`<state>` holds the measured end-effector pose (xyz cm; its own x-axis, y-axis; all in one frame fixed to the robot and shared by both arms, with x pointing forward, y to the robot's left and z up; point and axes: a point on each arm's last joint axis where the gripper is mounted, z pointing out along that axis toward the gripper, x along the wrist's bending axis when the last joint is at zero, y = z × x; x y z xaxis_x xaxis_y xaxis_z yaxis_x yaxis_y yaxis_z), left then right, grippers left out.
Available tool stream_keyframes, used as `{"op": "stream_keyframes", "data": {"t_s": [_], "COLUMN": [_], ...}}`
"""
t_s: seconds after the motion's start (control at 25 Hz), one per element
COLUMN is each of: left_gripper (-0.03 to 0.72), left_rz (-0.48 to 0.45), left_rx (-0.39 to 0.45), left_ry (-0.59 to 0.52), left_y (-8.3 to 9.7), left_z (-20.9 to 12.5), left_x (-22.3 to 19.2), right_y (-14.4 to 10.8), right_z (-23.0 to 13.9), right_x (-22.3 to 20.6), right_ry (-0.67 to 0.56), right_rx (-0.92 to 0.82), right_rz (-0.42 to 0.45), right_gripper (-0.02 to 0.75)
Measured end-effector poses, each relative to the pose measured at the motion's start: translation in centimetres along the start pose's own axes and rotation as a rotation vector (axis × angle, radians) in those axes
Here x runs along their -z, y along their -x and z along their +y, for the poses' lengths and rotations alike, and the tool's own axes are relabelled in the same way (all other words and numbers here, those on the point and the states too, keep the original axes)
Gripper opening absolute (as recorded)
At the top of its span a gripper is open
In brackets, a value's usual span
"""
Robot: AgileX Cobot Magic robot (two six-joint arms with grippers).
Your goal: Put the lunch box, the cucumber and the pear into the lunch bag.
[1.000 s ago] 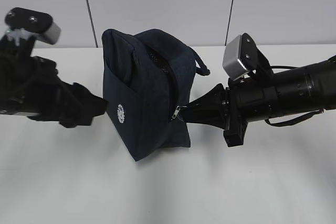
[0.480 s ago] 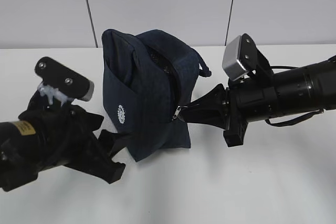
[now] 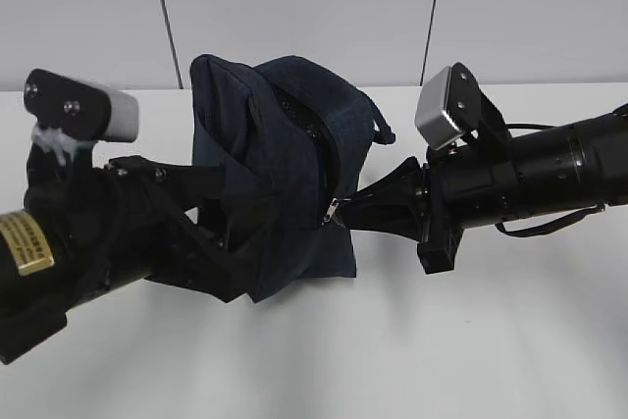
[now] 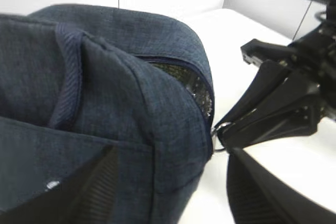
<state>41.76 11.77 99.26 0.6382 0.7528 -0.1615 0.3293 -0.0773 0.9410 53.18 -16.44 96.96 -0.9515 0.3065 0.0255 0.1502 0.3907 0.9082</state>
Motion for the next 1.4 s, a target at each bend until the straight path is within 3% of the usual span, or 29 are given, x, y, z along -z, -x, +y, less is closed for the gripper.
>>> {"op": "stream_keyframes", "data": {"t_s": [0.12, 0.32, 0.44, 0.56, 0.76, 0.92, 1.4], "left_gripper": [0.396, 0.396, 0.396, 0.396, 0.396, 0.396, 0.393], "left_rz": [-0.048, -0.075, -0.072, -0.108, -0.098, -0.084, -0.043], "left_rx": [0.091, 0.122, 0.095, 0.014, 0.005, 0.019, -0.048], "left_ry": [0.031, 0.038, 0.049, 0.041, -0.037, -0.019, -0.025], "left_y": [0.2, 0.2, -0.1, 0.2, -0.1, -0.4, -0.9], "left_z": [-0.6, -1.2, -1.4, -1.9, -4.4, -5.3, -6.2], "left_x": [0.3, 0.7, 0.4, -0.1, -1.9, -2.8, -4.8], "right_y": [0.0, 0.0, 0.0, 0.0, 0.0, 0.0, 0.0], "right_z": [0.0, 0.0, 0.0, 0.0, 0.0, 0.0, 0.0], "right_x": [0.0, 0.0, 0.0, 0.0, 0.0, 0.0, 0.0], "right_ry": [0.000, 0.000, 0.000, 0.000, 0.000, 0.000, 0.001], "right_rx": [-0.004, -0.004, -0.007, -0.008, -0.015, -0.021, -0.028], "right_rz": [0.000, 0.000, 0.000, 0.000, 0.000, 0.000, 0.002], "right_gripper": [0.000, 0.000, 0.000, 0.000, 0.000, 0.000, 0.000]}}
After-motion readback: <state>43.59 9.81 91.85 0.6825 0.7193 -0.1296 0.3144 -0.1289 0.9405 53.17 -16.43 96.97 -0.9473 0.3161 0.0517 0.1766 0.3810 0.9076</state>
